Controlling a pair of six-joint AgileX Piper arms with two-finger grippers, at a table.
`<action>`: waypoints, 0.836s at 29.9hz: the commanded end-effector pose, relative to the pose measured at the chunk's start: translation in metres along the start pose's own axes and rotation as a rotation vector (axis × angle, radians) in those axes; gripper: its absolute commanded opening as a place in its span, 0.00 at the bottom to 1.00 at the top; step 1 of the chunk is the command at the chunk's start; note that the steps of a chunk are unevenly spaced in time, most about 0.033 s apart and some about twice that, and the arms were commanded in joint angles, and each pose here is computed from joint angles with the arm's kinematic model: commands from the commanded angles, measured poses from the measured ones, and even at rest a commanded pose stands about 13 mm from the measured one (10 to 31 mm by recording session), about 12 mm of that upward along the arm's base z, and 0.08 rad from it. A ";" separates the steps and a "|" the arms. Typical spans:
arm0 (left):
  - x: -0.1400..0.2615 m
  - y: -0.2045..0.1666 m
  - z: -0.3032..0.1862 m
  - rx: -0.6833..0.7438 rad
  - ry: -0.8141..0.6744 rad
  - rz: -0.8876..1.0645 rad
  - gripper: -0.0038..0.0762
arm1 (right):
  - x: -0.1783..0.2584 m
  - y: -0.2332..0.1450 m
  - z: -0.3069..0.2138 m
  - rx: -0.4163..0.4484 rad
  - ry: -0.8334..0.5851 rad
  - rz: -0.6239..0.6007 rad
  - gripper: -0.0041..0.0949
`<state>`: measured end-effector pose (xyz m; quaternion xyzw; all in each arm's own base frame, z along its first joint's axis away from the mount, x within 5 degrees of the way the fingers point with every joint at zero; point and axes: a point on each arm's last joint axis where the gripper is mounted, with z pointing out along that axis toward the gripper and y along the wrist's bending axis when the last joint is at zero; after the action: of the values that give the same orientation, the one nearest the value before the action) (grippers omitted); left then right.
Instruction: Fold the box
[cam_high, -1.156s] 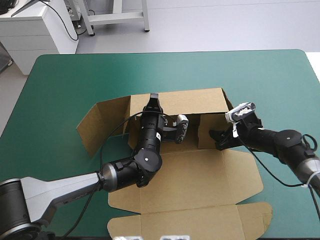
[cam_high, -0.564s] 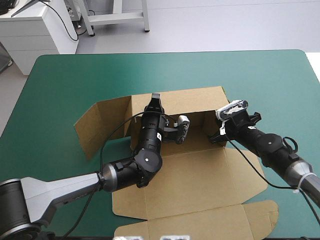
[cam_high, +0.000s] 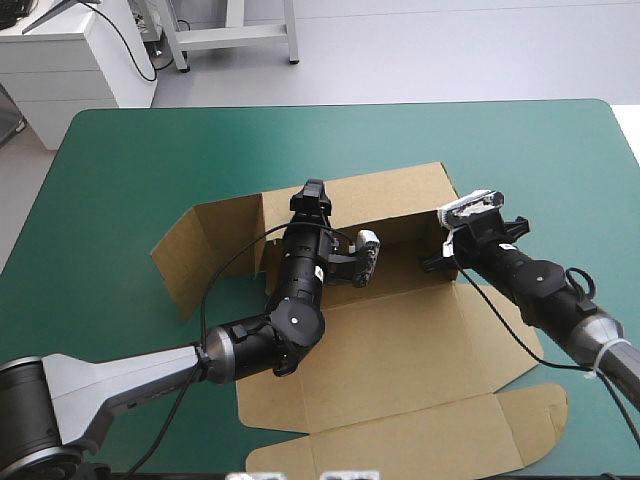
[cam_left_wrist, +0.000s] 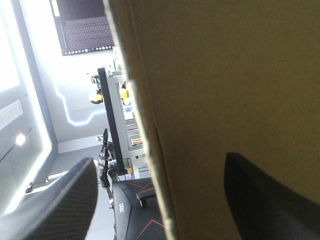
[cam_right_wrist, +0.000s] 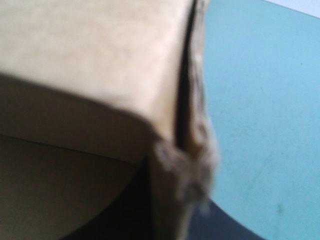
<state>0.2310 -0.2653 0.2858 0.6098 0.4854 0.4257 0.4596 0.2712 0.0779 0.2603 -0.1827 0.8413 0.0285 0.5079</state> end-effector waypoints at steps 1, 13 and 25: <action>0.002 0.024 -0.013 -0.108 0.006 -0.037 0.73 | -0.031 -0.008 0.000 0.043 -0.089 -0.041 0.02; -0.033 0.017 -0.061 -0.123 -0.055 -0.063 0.73 | -0.062 -0.025 0.050 0.045 -0.097 -0.027 0.02; -0.009 0.071 -0.046 0.335 -0.116 -0.228 0.06 | -0.057 -0.032 0.057 -0.104 -0.026 -0.039 0.02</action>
<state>0.1914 -0.2903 0.3108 0.6564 0.5594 0.3083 0.4016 0.3568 0.0797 0.2610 -0.2108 0.8456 0.0690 0.4856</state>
